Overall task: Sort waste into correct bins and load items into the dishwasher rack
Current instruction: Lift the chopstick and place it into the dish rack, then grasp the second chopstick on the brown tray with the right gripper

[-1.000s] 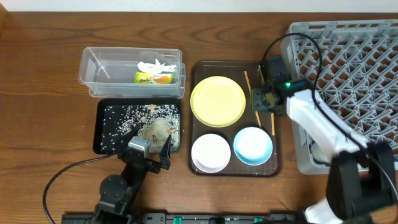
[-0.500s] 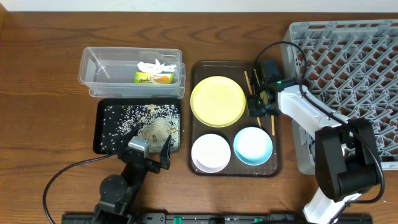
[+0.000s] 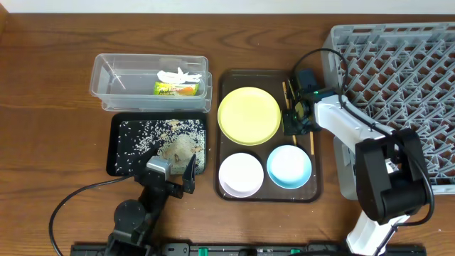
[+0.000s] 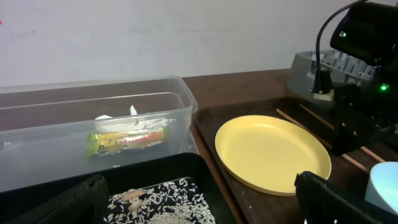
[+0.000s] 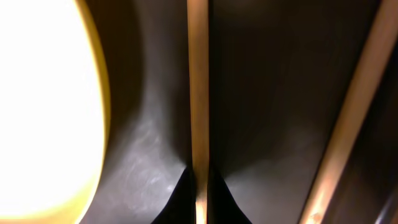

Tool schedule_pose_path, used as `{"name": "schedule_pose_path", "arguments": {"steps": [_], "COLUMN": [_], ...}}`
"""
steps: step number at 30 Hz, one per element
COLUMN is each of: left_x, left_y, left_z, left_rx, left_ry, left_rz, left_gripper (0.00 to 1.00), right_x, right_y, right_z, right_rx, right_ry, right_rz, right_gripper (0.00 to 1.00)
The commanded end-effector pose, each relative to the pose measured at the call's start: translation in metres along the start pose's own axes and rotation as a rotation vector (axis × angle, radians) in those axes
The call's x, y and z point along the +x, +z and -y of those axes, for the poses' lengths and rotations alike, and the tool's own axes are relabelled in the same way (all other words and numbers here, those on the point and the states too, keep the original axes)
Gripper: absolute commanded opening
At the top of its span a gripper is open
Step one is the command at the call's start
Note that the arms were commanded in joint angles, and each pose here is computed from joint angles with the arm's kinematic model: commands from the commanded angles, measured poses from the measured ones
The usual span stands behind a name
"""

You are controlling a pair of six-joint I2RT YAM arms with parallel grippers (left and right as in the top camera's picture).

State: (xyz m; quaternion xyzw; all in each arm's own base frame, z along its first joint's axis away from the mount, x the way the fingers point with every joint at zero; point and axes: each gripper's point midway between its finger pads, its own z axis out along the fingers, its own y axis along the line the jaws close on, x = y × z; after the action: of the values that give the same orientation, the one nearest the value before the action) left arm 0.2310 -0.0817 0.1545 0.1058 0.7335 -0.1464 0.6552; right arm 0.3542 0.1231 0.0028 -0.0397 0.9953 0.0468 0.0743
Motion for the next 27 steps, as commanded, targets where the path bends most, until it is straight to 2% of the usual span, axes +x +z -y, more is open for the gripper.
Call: {"name": "schedule_pose_path", "arguments": {"steps": [1, 8, 14, 19, 23, 27], "left_x": [0.015, 0.015, 0.015, 0.015, 0.015, 0.015], "left_y": [0.001, 0.001, 0.001, 0.001, 0.001, 0.001], "left_z": [0.001, 0.001, 0.001, 0.001, 0.001, 0.001], "left_rx": [0.008, 0.008, 0.008, 0.008, 0.008, 0.008], "left_ry": [0.003, 0.003, 0.003, 0.003, 0.003, 0.003], "left_rz": [-0.045, -0.045, -0.045, -0.045, -0.045, -0.045], "left_gripper": [0.97, 0.97, 0.97, 0.97, 0.97, 0.98], "right_x": [-0.012, -0.034, -0.036, -0.034, -0.036, -0.039], "right_y": [-0.030, -0.133, -0.188, -0.187, -0.167, -0.143], "right_z": [-0.011, 0.009, 0.081, 0.116, 0.136, 0.160], "right_rx": [-0.062, -0.089, 0.139, 0.246, 0.279, 0.308], "right_ry": [0.020, 0.050, 0.150, 0.112, 0.075, 0.117], "right_rz": [0.057, 0.303, 0.456, 0.434, 0.373, 0.323], "right_gripper": [0.01, 0.01, 0.01, 0.01, 0.01, 0.01]}}
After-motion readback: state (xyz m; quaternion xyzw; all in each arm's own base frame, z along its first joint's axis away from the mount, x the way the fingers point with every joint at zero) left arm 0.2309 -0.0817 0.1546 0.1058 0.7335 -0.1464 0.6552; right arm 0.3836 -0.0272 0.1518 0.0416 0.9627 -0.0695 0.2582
